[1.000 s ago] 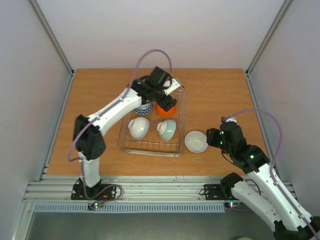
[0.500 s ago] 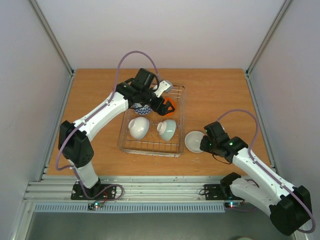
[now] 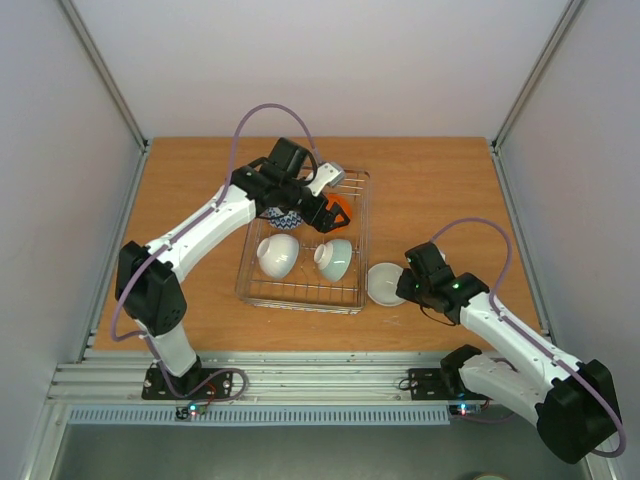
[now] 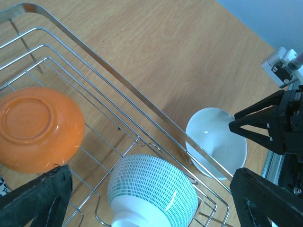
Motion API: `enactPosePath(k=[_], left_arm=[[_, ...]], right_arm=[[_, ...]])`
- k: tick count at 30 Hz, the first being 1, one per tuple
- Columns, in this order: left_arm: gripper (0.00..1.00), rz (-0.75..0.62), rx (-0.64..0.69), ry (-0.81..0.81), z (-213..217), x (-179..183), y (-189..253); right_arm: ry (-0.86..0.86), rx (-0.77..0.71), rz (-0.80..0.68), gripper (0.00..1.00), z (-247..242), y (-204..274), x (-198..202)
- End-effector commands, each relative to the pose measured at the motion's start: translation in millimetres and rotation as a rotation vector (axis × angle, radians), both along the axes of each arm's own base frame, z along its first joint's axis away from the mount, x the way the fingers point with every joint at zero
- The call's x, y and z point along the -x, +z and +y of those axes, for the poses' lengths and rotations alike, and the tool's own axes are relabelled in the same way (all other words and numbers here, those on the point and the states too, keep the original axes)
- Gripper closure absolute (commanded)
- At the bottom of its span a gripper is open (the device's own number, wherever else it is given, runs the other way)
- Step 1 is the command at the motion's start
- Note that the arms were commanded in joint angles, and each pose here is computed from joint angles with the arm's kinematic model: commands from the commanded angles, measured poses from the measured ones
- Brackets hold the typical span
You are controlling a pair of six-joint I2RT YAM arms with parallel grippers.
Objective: Load the bowls into the dish rack
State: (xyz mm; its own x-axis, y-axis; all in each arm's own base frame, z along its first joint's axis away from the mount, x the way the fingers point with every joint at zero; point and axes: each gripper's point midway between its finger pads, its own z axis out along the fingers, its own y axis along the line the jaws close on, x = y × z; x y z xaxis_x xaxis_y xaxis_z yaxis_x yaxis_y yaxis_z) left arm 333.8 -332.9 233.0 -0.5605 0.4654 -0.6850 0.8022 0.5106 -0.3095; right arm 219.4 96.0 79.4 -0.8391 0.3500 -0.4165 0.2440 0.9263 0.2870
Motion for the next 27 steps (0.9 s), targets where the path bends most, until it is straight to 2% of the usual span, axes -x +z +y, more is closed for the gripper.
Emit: enactPosePath(k=[1, 14, 27], left_arm=[[0.09, -0.027, 0.047, -0.008, -3.1, 0.1, 13.6], [0.09, -0.017, 0.044, -0.014, -4.0, 1.2, 9.4], [0.09, -0.008, 0.042, -0.017, -3.8, 2.5, 4.6]], right_arm=[[-0.007, 0.01, 0.069, 0.69, -3.8, -16.0, 14.5], [-0.037, 0.096, 0.093, 0.72, -21.9, -21.1, 22.9], [-0.031, 0.115, 0.036, 0.72, -28.0, 2.7, 21.2]])
